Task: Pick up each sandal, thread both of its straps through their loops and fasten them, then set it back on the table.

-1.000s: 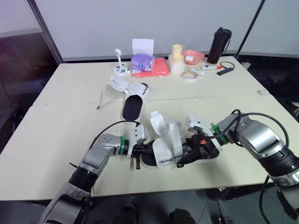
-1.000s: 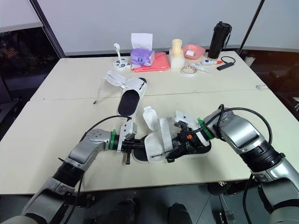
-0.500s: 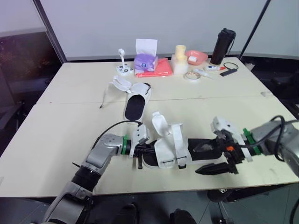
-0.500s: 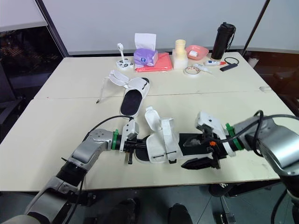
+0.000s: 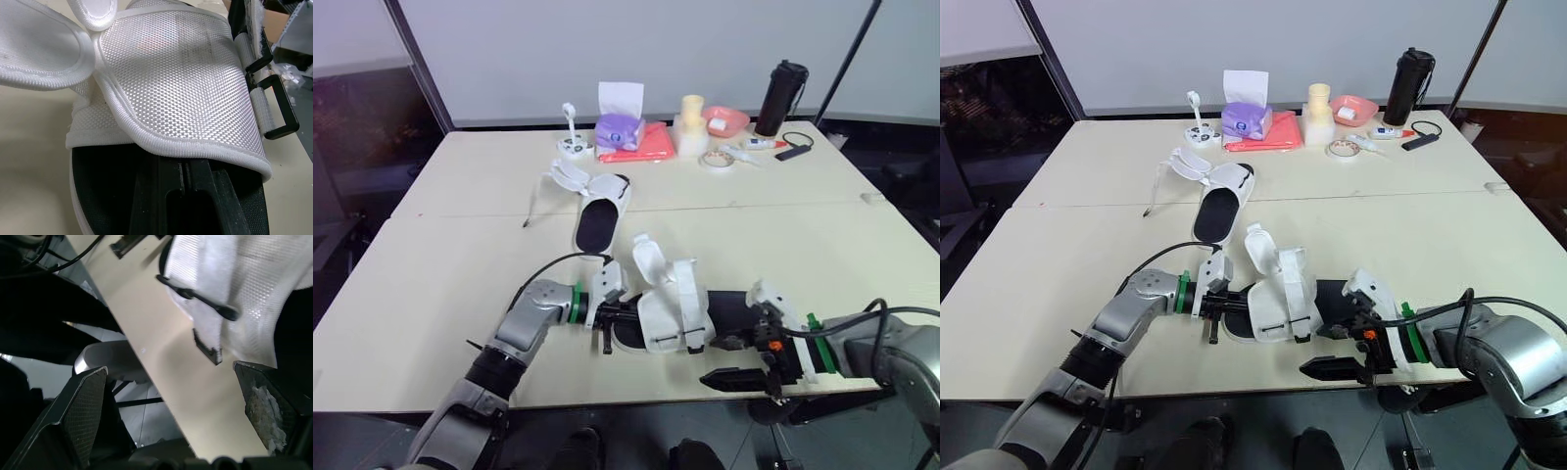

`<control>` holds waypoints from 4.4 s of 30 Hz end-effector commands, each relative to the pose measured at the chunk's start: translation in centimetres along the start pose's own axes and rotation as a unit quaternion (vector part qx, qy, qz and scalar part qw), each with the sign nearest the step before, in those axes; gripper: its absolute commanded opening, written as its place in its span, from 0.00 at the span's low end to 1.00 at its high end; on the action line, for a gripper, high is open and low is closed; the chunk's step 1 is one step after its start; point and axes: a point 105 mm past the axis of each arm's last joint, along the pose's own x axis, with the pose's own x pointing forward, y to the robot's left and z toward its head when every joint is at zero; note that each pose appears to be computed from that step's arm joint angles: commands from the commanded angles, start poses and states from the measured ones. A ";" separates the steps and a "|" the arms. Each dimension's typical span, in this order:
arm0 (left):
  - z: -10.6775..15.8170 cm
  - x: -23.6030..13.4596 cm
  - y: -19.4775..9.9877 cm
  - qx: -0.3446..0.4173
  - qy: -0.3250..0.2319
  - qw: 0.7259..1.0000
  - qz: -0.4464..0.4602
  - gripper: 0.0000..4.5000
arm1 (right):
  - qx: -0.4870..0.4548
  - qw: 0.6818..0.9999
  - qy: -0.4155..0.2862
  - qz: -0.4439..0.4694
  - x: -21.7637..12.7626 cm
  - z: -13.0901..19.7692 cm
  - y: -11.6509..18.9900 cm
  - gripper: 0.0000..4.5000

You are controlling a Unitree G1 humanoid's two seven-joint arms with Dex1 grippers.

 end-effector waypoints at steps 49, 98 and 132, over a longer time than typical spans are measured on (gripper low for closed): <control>-0.3 0.1 -0.2 0.002 0.012 1.000 -0.006 0.00 | -0.243 0.961 0.109 0.077 -0.2 -2.3 4.7 0.01; -0.1 0.2 -0.1 0.003 0.008 1.000 0.001 0.00 | -0.255 0.935 -0.002 -0.245 -3.3 7.0 -9.7 0.88; -0.4 0.3 0.7 0.036 0.032 0.999 -0.011 0.00 | -0.020 0.979 -0.123 -0.163 -4.5 10.2 -7.0 0.88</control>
